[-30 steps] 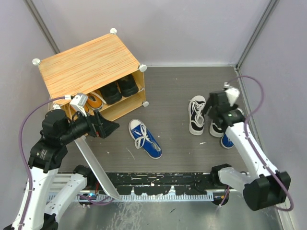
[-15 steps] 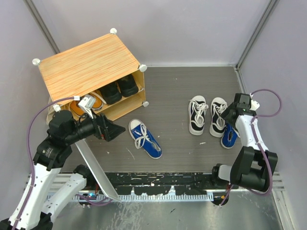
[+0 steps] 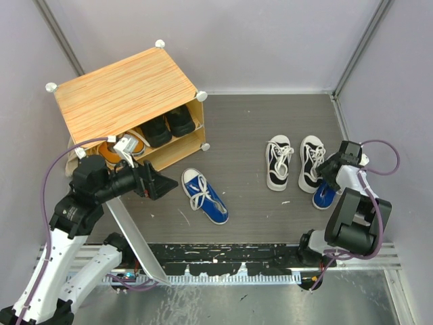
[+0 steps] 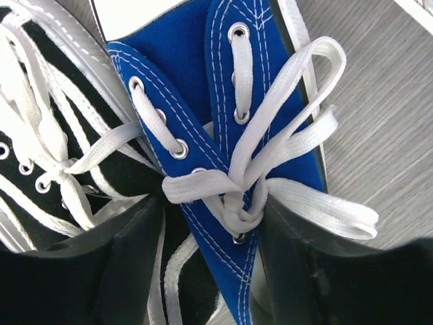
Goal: Place and organize the shoes in the shoe cabinet
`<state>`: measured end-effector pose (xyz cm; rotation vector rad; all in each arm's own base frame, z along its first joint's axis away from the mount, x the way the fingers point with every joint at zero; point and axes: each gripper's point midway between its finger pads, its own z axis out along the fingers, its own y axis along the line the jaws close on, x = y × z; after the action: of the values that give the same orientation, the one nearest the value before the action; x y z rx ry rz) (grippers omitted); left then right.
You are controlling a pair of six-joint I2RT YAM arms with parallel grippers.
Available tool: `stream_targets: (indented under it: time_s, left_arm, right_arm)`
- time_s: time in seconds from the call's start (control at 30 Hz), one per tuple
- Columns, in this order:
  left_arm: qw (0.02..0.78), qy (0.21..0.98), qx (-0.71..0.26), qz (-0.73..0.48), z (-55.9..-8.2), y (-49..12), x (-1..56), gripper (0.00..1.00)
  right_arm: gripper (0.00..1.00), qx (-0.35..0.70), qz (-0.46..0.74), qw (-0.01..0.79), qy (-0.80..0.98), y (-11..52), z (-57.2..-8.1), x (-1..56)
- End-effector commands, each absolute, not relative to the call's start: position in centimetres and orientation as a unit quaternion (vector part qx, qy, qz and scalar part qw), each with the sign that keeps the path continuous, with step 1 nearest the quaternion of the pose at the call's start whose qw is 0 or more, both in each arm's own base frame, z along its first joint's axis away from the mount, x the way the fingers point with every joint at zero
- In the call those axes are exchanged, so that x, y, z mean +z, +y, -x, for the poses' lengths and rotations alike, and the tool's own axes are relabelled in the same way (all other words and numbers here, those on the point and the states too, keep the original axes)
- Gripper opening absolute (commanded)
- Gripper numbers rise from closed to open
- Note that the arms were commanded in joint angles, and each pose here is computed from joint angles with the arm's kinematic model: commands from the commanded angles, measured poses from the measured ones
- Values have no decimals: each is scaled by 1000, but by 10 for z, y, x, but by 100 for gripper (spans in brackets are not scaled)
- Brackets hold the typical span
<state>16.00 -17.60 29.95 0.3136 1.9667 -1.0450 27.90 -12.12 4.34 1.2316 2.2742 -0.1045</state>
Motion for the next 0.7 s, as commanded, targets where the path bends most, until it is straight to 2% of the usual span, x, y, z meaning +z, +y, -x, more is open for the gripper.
stream_targets:
  time_s: [0.0,0.07,0.1,0.2,0.43,0.67]
  left_arm:
    - [441,785,-412,-138,-163,-176,300,98]
    - [442,789,-404,-137,-164,-174,298,98]
    - [442,791,-400,-136,-165,-173,297,98]
    - [440,797,-392,-135,-166,-171,295,98]
    - [430,809,-377,-135,-169,-168,290,98]
    - [421,820,-368,-124,-176,-168,278,98]
  right_arm:
    - [49,-31,-468,278,838,-123,-276,31]
    - [25,-17,-465,289,837,-119,-278,35]
    - [16,-11,-462,296,836,-118,-279,38]
    - [4,12,-450,326,831,-112,-286,57]
    - [1,57,-399,402,822,-93,-298,120]
    - [1,119,-231,373,890,16,-308,110]
